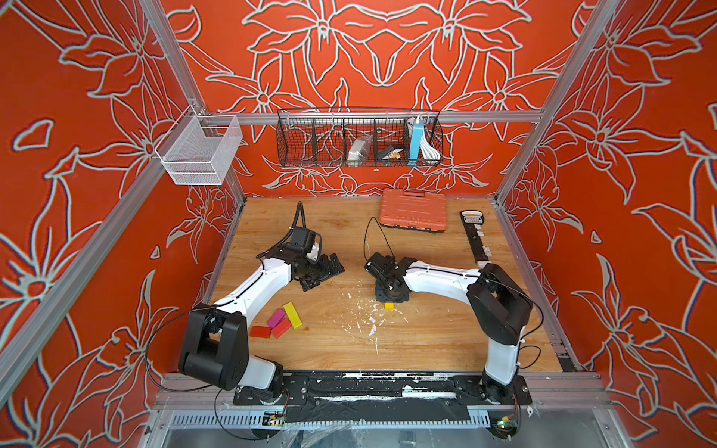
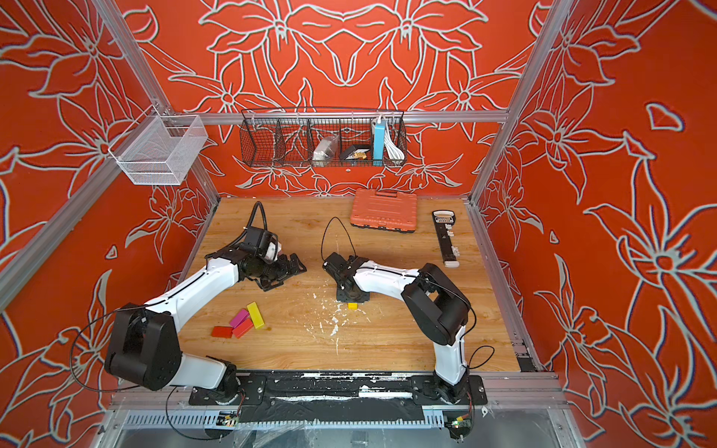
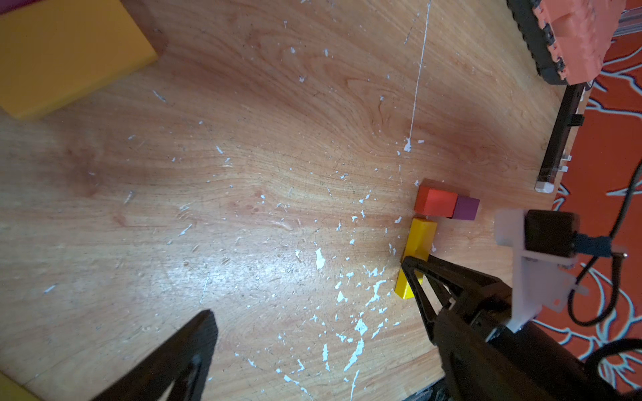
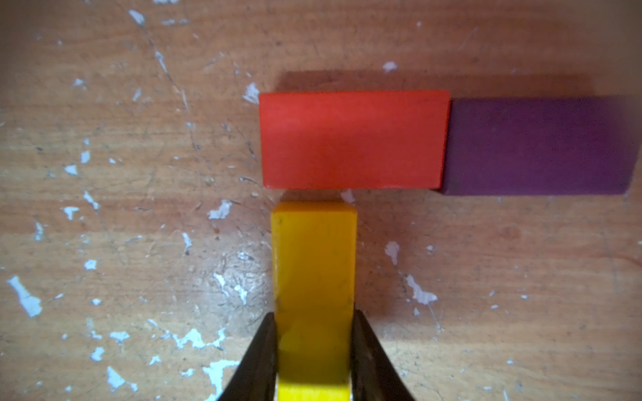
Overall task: Assemble the letter c with building blocks
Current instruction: Assemble the building block at the center of the board.
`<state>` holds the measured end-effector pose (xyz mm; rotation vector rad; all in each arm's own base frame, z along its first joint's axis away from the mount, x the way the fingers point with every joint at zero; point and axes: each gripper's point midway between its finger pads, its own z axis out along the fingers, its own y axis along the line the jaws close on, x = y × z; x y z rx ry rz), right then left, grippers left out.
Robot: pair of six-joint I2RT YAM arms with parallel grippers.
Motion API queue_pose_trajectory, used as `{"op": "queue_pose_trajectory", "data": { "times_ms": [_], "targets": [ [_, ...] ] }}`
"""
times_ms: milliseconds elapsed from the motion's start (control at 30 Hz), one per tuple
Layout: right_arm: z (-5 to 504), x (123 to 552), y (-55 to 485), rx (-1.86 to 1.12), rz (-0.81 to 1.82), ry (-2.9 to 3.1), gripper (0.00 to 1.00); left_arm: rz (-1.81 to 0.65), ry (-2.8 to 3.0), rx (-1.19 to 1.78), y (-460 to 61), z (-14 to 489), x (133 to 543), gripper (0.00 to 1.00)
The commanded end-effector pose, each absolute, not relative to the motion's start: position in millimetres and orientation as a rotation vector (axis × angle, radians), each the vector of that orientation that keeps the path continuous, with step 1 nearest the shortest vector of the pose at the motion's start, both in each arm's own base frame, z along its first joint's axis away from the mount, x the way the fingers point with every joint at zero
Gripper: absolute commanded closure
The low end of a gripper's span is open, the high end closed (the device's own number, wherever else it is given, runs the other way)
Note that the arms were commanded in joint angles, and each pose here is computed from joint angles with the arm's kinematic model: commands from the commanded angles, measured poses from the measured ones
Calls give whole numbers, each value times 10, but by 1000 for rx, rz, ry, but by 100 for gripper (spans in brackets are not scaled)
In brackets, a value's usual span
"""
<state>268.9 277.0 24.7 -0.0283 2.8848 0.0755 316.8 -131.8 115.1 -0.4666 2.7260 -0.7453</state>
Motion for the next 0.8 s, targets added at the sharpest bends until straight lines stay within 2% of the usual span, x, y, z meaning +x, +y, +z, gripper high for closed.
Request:
{"op": "queue_pose_trajectory", "data": {
  "times_ms": [0,767],
  "targets": [
    [76,2696,2626,-10,-34,2908,73,-753,2742,-462,-1305,1084,3152,2],
    [47,2732,2634,-9,-34,2912,72,-757,2743,-464,-1310,1069,3166,2]
  ]
}}
